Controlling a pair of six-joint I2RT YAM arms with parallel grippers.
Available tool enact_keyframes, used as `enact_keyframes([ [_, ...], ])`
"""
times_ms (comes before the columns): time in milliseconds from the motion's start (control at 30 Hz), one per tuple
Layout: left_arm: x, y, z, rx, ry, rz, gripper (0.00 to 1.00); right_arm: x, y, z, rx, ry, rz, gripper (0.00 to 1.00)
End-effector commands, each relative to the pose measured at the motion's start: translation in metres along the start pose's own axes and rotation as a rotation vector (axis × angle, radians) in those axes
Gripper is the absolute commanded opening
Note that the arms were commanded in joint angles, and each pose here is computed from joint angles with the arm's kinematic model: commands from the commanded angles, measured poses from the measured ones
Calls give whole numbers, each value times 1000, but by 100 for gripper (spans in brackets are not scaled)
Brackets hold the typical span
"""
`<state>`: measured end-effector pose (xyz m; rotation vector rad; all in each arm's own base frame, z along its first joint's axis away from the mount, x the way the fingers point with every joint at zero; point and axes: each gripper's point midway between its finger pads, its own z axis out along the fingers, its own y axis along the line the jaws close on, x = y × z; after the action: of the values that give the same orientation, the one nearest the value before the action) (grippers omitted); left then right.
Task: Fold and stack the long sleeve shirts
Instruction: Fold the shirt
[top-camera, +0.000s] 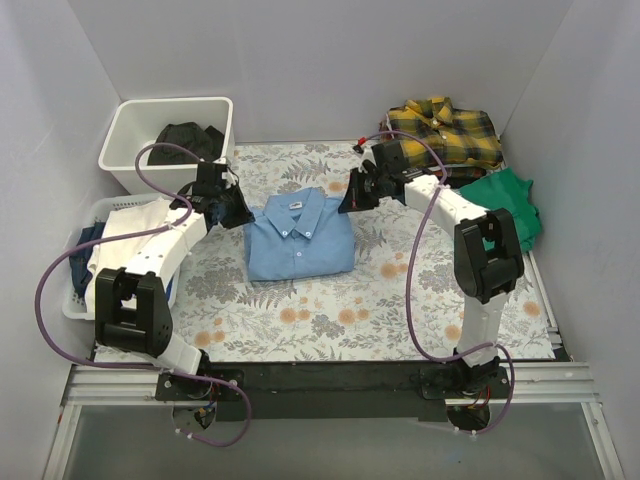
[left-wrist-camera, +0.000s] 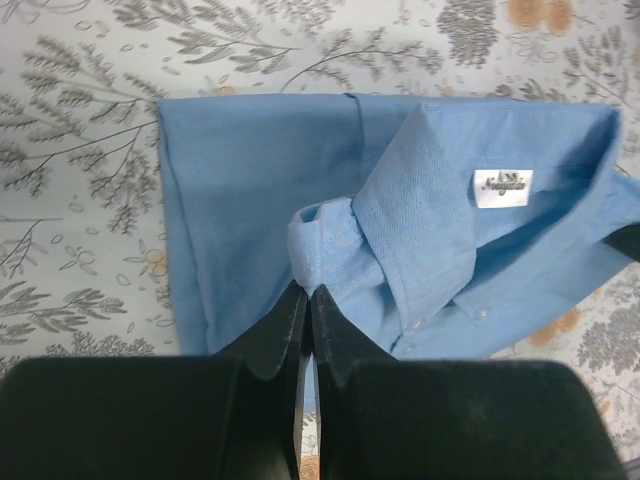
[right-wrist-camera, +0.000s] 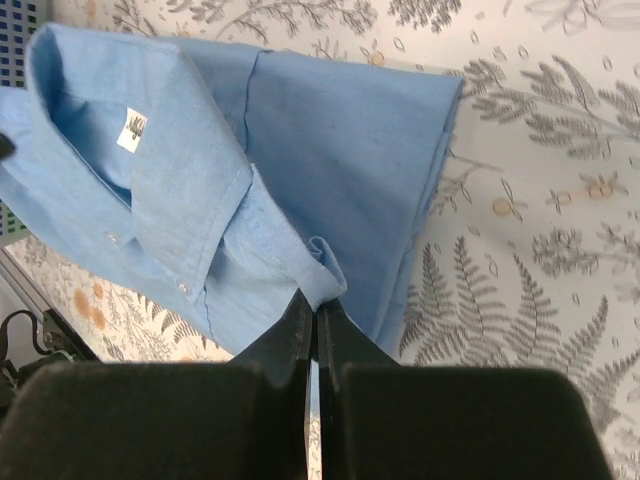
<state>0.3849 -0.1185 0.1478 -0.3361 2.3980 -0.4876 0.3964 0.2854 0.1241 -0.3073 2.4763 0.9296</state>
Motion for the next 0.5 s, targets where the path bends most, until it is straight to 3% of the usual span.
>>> enact_keyframes([
  [0, -3, 22, -2, -93, -41, -33, 0, -20, 13, 14, -67, 1, -46, 1],
  [200, -3, 44, 19, -191, -43, -68, 0, -14, 7, 36, -92, 69, -26, 1],
  [467, 29, 87, 26, -348, -26, -109, 0, -18, 7, 55, -127, 92, -25, 1],
])
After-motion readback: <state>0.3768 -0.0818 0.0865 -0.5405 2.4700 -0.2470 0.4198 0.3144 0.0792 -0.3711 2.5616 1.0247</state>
